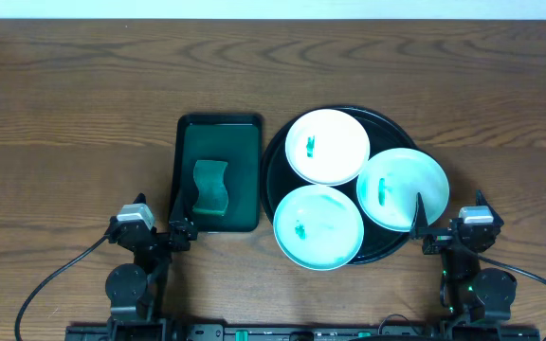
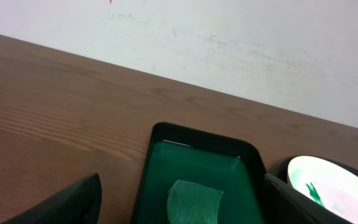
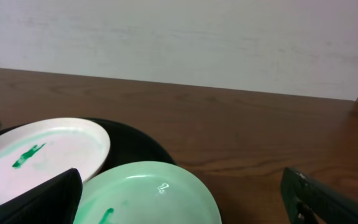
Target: Clean dirty plates on tray and stack at the side
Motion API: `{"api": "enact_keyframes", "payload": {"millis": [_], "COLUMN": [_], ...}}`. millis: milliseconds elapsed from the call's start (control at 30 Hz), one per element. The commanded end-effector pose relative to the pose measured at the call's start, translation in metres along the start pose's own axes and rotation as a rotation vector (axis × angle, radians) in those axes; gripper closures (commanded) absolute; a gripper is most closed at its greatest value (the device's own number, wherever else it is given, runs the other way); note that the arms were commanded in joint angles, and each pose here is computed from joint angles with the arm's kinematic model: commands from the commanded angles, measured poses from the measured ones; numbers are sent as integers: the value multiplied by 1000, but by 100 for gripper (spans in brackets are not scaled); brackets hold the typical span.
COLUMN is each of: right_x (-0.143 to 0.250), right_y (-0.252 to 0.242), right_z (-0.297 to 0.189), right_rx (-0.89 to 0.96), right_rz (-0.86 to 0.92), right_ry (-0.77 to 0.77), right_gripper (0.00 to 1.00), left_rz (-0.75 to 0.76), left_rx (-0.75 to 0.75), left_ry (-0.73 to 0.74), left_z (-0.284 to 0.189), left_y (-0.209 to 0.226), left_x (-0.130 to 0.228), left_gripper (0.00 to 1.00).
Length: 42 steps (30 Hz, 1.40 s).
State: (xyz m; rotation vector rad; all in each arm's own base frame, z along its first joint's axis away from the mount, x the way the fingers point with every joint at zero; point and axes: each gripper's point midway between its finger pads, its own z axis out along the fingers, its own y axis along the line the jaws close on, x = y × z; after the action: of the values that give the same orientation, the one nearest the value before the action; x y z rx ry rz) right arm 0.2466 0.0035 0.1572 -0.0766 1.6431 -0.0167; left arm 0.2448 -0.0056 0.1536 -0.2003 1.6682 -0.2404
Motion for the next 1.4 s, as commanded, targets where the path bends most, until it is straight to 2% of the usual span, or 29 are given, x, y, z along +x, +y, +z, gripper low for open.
{"api": "enact_keyframes", "payload": {"millis": [0, 1167, 1367], "right_x": [1, 0, 0], "right_y": [-3, -2, 1], "right_z": [0, 0, 0], "right_rx": [18, 10, -7], "right_rz": [-9, -6, 142], "right_ry": [1, 0, -1], "right_gripper": [1, 1, 1], "left_rz": [-4, -4, -4], "left_rx": [25, 25, 25], "left_ry": [56, 57, 56], "left_z": [1, 1, 1], "left_y": [-2, -3, -2], "left_x": [17, 17, 17], "left_gripper": [20, 20, 20]}}
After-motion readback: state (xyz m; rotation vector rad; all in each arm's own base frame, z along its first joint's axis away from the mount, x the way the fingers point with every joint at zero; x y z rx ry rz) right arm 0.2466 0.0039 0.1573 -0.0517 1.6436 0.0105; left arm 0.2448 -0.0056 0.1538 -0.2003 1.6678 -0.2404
